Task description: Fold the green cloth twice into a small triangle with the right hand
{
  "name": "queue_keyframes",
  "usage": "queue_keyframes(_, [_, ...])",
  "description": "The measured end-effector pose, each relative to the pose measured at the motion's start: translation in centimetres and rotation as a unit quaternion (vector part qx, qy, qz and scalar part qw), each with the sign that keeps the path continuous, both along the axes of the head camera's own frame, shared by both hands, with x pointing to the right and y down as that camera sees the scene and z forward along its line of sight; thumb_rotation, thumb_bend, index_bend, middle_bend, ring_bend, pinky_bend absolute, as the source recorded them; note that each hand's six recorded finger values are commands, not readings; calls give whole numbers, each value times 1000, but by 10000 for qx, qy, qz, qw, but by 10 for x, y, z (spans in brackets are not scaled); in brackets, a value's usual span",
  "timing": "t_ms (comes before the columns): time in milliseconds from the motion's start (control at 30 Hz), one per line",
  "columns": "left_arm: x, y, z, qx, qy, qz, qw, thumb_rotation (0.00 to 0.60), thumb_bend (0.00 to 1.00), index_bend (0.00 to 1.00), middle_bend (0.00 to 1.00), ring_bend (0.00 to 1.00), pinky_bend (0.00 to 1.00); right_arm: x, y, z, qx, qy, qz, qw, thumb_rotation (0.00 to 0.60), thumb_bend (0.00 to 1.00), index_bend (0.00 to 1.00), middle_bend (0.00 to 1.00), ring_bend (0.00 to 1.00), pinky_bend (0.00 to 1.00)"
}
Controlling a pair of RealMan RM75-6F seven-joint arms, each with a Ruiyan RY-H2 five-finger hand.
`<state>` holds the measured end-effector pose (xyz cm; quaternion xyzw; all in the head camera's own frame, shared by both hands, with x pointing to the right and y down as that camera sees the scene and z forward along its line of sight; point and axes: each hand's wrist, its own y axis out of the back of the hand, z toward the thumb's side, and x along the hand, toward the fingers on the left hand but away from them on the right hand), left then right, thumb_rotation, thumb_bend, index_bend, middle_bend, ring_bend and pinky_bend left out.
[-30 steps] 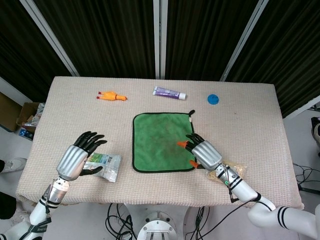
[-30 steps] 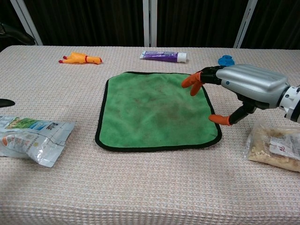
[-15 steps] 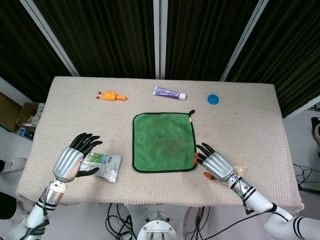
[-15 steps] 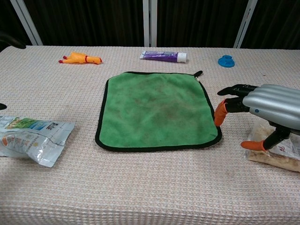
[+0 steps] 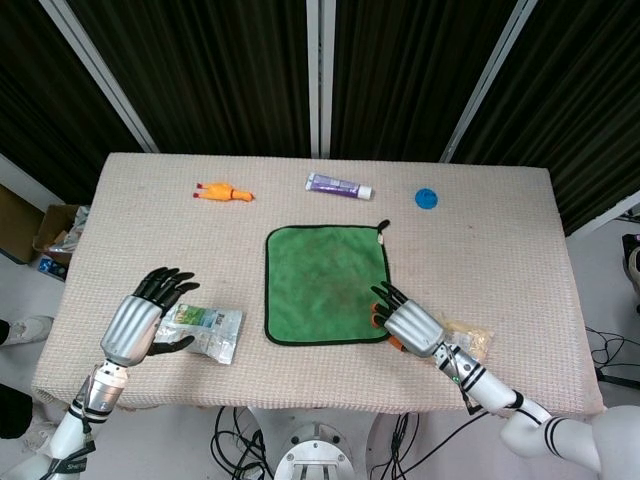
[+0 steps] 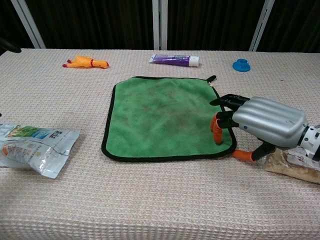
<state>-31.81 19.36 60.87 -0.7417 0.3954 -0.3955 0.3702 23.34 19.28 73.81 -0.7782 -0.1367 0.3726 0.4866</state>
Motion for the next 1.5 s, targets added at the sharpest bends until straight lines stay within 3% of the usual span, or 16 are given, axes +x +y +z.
queue_keyframes(333, [-3, 0, -2, 13, 13, 14, 10000, 600, 0, 233, 175, 132, 135, -4, -4, -1, 144, -298, -13, 9995, 600, 456, 732, 365, 96, 106])
queue_keyframes(600, [-4, 1, 0, -37, 9, 0, 10000, 600, 0, 232, 174, 132, 134, 22, 2, -30, 76, -225, -15, 9997, 600, 456, 741, 364, 96, 106])
queue_keyframes(1000, [0, 1, -1, -21, 24, 53, 10000, 600, 0, 230, 173, 132, 134, 52, 24, -72, -116, 295, -178, 9993, 600, 460, 742, 364, 96, 106])
queue_keyframes(1267, [-2, 0, -1, -22, 30, 14, 10000, 600, 0, 230, 173, 132, 134, 15, -17, -67, 170, 160, -106, 9997, 600, 460, 743, 362, 96, 106])
queue_keyframes(1500, [-9, 2, -1, -52, -6, -58, 10000, 600, 0, 230, 173, 132, 134, -39, -52, -46, 119, 68, -167, 9998, 600, 461, 743, 359, 96, 106])
